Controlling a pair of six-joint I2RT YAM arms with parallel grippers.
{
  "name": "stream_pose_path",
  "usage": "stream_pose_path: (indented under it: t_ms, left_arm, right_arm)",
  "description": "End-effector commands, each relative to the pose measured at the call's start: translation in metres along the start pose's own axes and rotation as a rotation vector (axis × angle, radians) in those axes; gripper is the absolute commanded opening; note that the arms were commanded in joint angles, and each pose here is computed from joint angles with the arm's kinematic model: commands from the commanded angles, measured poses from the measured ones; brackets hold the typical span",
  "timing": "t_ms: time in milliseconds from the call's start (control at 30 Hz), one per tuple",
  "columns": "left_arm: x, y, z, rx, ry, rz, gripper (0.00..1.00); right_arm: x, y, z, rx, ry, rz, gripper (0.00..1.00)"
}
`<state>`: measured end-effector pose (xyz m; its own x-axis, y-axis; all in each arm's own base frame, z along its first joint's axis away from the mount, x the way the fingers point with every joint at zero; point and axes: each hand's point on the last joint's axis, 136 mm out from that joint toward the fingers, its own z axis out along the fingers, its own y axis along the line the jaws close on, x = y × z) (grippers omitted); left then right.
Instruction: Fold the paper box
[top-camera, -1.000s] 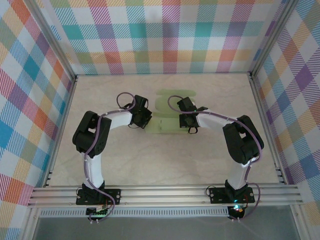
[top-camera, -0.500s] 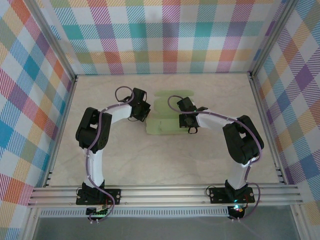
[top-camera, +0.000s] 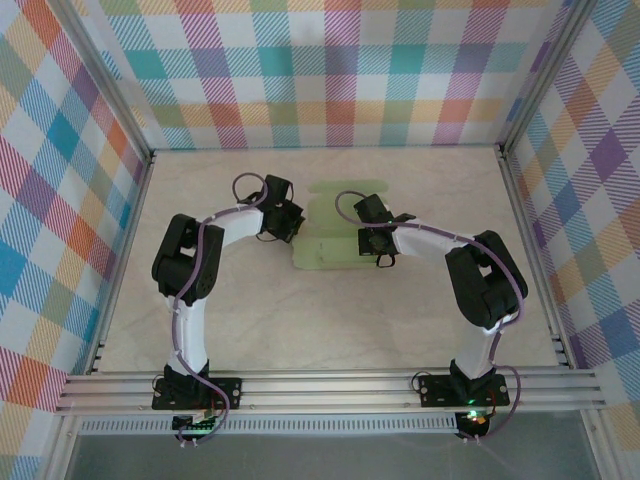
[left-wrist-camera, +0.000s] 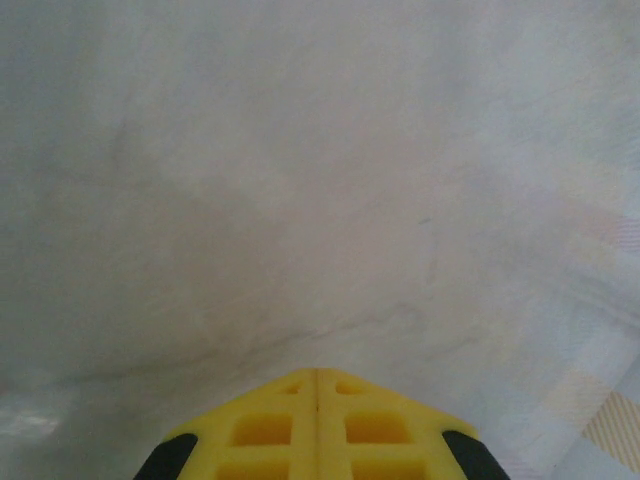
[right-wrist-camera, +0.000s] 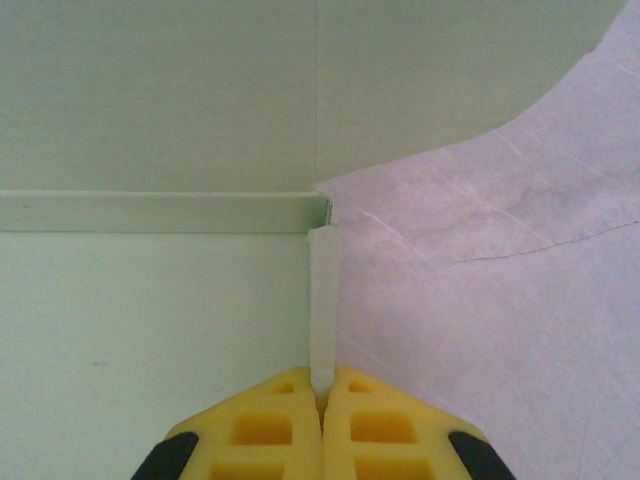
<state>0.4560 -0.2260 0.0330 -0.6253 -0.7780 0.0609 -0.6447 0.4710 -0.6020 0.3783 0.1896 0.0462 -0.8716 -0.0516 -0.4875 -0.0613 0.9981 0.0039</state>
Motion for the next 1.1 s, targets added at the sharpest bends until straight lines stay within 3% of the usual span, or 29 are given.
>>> stream_pose_path:
  t_ms: [0, 133, 633, 1067]
  left_arm:
    - [0.019, -0.005, -0.006, 0.052, 0.073, -0.052, 0.00]
    - [0.029, -0.006, -0.007, 0.070, 0.111, -0.067, 0.00]
    - [0.045, -0.002, -0.040, 0.065, 0.085, 0.008, 0.00]
    - [0.068, 0.002, -0.023, 0.065, 0.153, -0.001, 0.00]
  right_arm:
    - [0.010, 0.002, 0.004, 0.002, 0.040, 0.008, 0.01]
    - [0.011, 0.002, 0.004, 0.000, 0.040, 0.012, 0.01]
    - [0.014, 0.002, 0.003, -0.002, 0.042, 0.026, 0.02]
    - [0.013, 0.006, 0.001, -0.018, 0.040, 0.031, 0.01]
